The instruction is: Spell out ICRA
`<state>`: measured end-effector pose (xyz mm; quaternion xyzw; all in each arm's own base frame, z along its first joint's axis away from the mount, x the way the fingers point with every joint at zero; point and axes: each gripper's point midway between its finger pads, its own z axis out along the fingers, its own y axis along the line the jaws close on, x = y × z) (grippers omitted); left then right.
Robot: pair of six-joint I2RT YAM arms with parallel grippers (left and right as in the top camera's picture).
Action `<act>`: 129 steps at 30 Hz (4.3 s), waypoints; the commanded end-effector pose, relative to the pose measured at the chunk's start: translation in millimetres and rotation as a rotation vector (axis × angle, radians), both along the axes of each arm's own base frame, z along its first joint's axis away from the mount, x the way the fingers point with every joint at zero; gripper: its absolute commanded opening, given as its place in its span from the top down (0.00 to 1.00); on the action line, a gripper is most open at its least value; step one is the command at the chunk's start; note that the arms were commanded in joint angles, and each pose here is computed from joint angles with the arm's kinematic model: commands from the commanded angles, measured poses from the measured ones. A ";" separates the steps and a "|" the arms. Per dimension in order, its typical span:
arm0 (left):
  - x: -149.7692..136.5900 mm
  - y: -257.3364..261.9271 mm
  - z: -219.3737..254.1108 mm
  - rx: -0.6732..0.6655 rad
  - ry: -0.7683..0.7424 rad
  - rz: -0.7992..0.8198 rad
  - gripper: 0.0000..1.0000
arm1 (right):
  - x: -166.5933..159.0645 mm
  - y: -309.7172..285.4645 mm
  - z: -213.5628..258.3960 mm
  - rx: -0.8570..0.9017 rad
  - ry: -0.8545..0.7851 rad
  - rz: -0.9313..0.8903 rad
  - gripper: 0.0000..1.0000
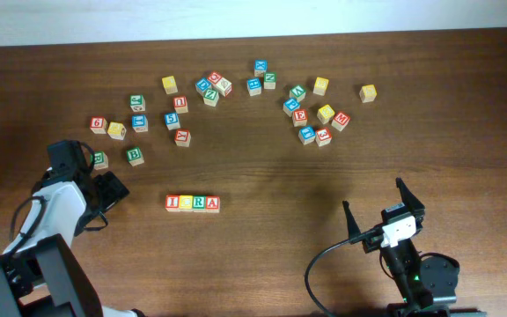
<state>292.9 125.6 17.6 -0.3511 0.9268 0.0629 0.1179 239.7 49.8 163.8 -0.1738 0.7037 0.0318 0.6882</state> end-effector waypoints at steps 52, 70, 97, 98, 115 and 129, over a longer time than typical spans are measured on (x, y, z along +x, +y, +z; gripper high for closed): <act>-0.7 -78.5 204.4 0.284 -1.231 -0.341 0.01 | -0.8 1.9 -1.8 0.001 0.001 0.008 0.02; -29.3 -99.8 180.2 0.292 -1.353 -0.386 0.01 | -0.8 2.0 -1.8 0.001 0.001 0.009 0.02; -47.3 -116.1 138.6 0.353 -1.198 -0.550 0.01 | -0.8 1.9 -1.8 0.001 0.001 0.008 0.02; -47.3 -116.0 138.6 0.357 -1.197 -0.552 0.01 | -0.8 1.9 -1.7 0.001 0.001 0.008 0.02; -46.1 -115.0 131.6 0.349 -1.166 -0.551 0.01 | -0.8 1.9 -1.8 0.001 0.001 0.008 0.02; -46.1 -115.0 131.6 0.349 -1.166 -0.551 0.01 | -0.8 1.9 -1.7 0.002 0.001 0.008 0.02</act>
